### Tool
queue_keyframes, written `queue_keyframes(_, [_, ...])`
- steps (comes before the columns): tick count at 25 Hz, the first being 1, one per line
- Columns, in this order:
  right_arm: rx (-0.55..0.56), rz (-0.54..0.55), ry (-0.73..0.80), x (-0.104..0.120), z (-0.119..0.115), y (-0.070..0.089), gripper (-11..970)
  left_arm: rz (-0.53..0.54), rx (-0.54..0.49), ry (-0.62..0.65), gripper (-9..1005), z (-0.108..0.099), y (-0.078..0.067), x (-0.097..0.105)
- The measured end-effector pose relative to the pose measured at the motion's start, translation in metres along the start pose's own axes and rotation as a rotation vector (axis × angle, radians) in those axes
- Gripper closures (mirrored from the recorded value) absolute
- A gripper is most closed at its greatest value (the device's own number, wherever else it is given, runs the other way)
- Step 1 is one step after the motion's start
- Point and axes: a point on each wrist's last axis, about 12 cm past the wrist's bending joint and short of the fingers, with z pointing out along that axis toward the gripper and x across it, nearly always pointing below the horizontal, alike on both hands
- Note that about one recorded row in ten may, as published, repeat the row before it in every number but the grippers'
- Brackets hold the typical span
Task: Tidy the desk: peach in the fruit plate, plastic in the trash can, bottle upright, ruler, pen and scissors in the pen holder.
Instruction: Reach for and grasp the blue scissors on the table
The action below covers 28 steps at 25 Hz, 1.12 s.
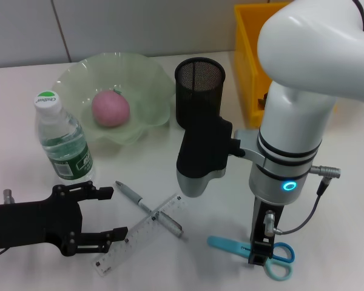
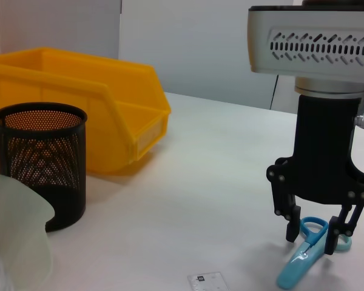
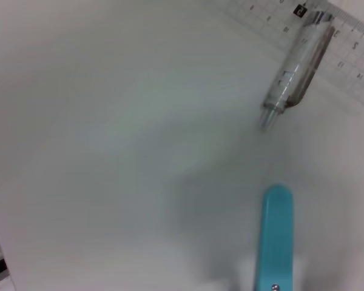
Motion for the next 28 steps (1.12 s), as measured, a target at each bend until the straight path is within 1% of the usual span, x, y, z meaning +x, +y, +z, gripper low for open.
queue_keyframes(28, [0.004, 0.002, -0.010, 0.0006, 0.0066, 0.0010, 532, 0.011, 0.001, 0.001, 160, -0.0001, 0.0009, -0.0009])
